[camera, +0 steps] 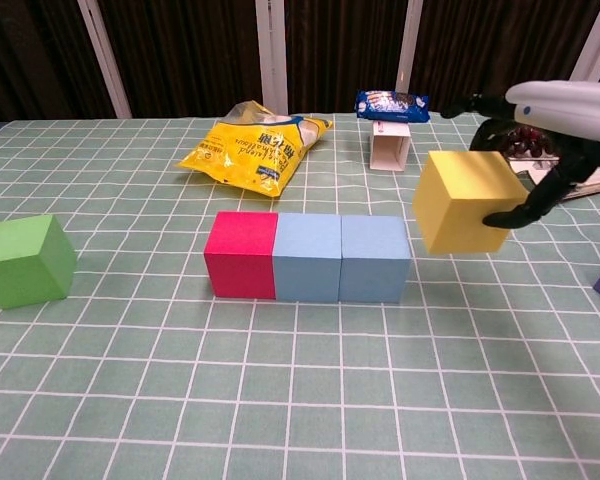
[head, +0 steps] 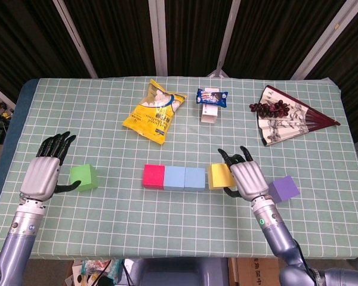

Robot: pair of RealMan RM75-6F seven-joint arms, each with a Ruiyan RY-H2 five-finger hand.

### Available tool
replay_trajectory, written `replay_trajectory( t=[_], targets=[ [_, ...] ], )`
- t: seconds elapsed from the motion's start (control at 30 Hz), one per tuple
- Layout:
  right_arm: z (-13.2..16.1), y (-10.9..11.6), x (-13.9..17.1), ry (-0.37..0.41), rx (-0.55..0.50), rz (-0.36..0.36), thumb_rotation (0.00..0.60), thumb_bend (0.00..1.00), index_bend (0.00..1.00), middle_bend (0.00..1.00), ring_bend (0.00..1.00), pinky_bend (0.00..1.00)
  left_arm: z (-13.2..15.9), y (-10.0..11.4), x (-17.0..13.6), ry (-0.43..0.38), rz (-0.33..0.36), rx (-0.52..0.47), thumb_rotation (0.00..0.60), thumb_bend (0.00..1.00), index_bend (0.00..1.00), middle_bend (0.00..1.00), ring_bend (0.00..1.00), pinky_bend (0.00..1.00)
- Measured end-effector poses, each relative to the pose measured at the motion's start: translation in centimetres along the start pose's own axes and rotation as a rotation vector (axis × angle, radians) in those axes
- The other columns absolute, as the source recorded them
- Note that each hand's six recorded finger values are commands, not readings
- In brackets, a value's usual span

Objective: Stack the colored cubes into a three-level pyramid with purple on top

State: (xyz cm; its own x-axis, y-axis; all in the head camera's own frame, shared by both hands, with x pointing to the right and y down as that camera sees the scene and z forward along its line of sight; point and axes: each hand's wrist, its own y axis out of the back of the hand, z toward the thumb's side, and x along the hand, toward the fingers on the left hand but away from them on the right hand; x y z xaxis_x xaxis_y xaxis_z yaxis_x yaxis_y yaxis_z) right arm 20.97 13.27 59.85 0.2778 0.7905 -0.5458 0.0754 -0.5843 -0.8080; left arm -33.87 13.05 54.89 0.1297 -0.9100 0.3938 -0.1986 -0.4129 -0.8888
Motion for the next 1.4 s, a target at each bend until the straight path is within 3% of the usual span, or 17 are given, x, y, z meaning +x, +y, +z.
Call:
replay_trajectory(
  t=[0.23, 0.53, 0.8, 1.13, 1.4],
  targets=[
    [4.2, 1.2, -0.7, 0.034, 0.020, 0.005, 0.600, 0.26, 0.00, 0.45, 0.25, 0.00, -0.7, 0.6, 0.5, 0.026, 0.000, -0.031, 0.600, 0.09, 0.00, 0.02, 0.00, 0.04],
    [8.9, 1.0, -2.2, 0.044, 0.068, 0.021, 0.600, 0.26, 0.00, 0.45, 0.25, 0.00, -1.1, 0.9, 0.7, 0.039, -0.012, -0.066, 0.600, 0.09, 0.00, 0.02, 0.00, 0.04],
    [10.1, 0.7, -3.6, -0.047, 0.103, 0.045, 0.600, 0.26, 0.00, 0.46, 0.25, 0.00, -1.4, 0.9, 0.9, 0.048, -0.026, -0.089, 0.600, 0.09, 0.00, 0.02, 0.00, 0.04],
    [11.0, 1.1, -4.1, -0.157, 0.064, 0.095, 0.600, 0.26, 0.00, 0.46, 0.25, 0.00, -1.5, 1.0, 1.1, 0.046, -0.024, -0.093, 0.600, 0.09, 0.00, 0.02, 0.00, 0.04],
    [11.6, 0.8, -3.9, -0.172, -0.018, 0.117, 0.600, 0.26, 0.00, 0.46, 0.25, 0.00, -1.4, 1.1, 1.0, 0.043, -0.019, -0.096, 0.600, 0.09, 0.00, 0.02, 0.00, 0.04]
  ],
)
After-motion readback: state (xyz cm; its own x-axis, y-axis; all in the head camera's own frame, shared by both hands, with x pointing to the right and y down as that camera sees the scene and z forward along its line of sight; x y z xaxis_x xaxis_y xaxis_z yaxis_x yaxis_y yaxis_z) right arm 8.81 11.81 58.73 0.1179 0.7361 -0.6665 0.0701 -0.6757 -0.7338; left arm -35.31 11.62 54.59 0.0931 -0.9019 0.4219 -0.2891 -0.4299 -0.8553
